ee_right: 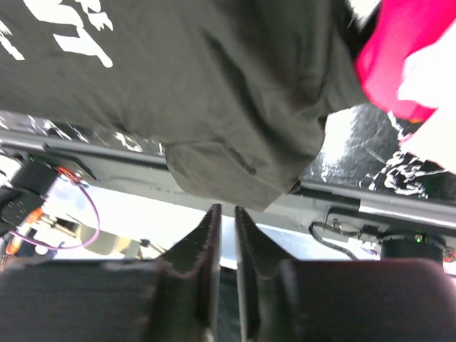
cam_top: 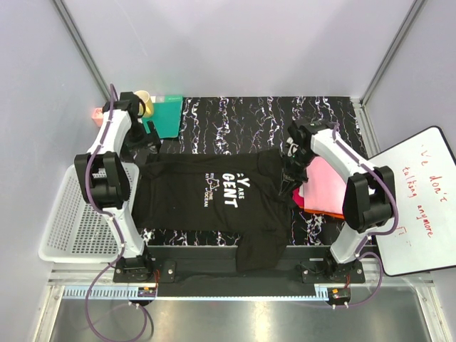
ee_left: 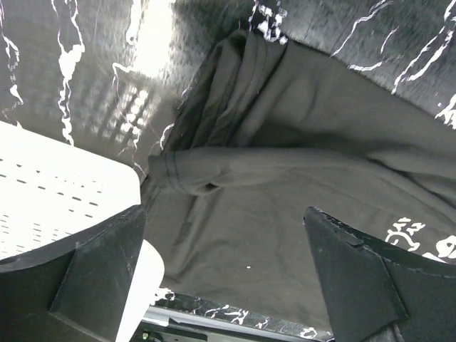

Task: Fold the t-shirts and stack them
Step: Fold the tshirt

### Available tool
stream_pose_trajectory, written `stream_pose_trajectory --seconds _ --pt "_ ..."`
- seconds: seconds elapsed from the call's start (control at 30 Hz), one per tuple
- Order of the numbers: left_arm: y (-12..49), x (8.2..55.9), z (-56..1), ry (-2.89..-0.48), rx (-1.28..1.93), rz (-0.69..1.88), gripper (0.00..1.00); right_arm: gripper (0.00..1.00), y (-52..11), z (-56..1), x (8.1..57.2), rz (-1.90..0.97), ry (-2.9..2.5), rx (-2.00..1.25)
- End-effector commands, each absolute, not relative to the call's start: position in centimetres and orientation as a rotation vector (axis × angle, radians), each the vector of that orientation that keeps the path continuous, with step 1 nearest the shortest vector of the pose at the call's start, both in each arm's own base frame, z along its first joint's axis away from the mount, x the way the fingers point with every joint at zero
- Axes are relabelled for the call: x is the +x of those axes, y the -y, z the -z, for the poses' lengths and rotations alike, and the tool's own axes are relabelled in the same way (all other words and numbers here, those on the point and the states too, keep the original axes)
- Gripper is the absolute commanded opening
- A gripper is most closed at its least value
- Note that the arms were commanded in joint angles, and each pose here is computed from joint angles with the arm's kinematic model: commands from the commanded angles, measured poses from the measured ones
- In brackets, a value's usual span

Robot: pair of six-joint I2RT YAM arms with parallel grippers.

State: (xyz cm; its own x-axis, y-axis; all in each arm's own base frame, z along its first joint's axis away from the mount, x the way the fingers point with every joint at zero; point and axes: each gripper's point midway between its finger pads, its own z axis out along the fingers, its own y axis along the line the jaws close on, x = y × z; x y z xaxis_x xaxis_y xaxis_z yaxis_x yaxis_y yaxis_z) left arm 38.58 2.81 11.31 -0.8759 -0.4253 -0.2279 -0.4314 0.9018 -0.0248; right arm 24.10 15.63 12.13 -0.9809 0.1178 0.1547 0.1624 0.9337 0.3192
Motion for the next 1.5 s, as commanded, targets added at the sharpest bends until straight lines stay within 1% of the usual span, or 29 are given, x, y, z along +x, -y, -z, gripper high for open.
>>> stream_pose_trajectory --seconds 0.0,0.03,0.1,0.17,0.2,0.27,0.43,0.63,0.8,0.9,1.0,1.07,1.17,1.33,1.43,1.47 --pt "-3.5 40.0 -12.8 -2.798 -0.633 -0.052 0.99 0.29 -16.6 -12.7 21.4 0.489 2.890 -0.146" --pt "-3.4 40.2 -12.9 -2.798 -0.627 -0.052 0.99 0.39 -16.5 -12.7 21.3 0.477 2.892 -0.131" --pt "-3.3 40.7 -13.5 -2.784 -0.597 -0.029 0.99 0.48 -15.5 -13.1 22.0 0.414 2.970 -0.109" --pt "-3.0 41.3 -13.7 -2.781 -0.572 -0.002 0.99 0.64 -15.0 -13.9 24.0 0.371 3.070 -0.082" --pt "-2.8 41.7 -14.0 -2.772 -0.549 0.009 0.99 0.65 -14.2 -13.8 25.3 0.298 3.134 -0.065" --pt "-2.5 42.3 -13.6 -2.783 -0.518 0.029 0.99 0.68 -14.0 -13.5 28.0 0.246 3.209 -0.045" --pt "-2.4 43.5 -12.9 -2.809 -0.427 0.024 0.97 0.68 -14.8 -11.2 33.6 0.246 3.275 0.009" --pt "-1.3 44.1 -11.4 -2.856 -0.395 0.110 0.97 0.67 -16.0 -7.2 37.7 0.266 3.283 0.067" --pt "-0.6 43.8 -10.2 -2.896 -0.363 0.131 0.96 0.66 -15.3 -5.3 39.7 0.187 3.302 0.121" --pt "-0.6 43.5 -9.5 -2.923 -0.352 0.125 0.93 0.66 -14.8 -5.0 40.8 0.185 3.311 0.096" --pt "-0.3 43.1 -8.5 -2.960 -0.356 0.132 0.88 0.66 -13.9 -5.0 40.9 0.131 3.318 0.070" --pt "0.1 42.9 -8.0 -2.980 -0.347 0.139 0.88 0.66 -13.2 -5.3 41.0 0.099 3.332 0.054" --pt "0.8 42.9 -7.1 -3.005 -0.328 0.137 0.88 0.67 -12.7 -5.5 41.6 0.102 3.346 0.037" --pt "1.7 43.1 -5.4 -3.038 -0.314 0.105 0.86 0.66 -13.5 -3.7 42.7 0.168 3.328 0.026" --pt "1.3 43.1 -4.6 -3.056 -0.337 0.068 0.78 0.66 -14.3 -3.1 43.7 0.226 3.331 0.022" --pt "1.2 43.0 -4.2 -3.065 -0.348 0.050 0.71 0.66 -14.7 -3.3 44.1 0.245 3.339 0.025"
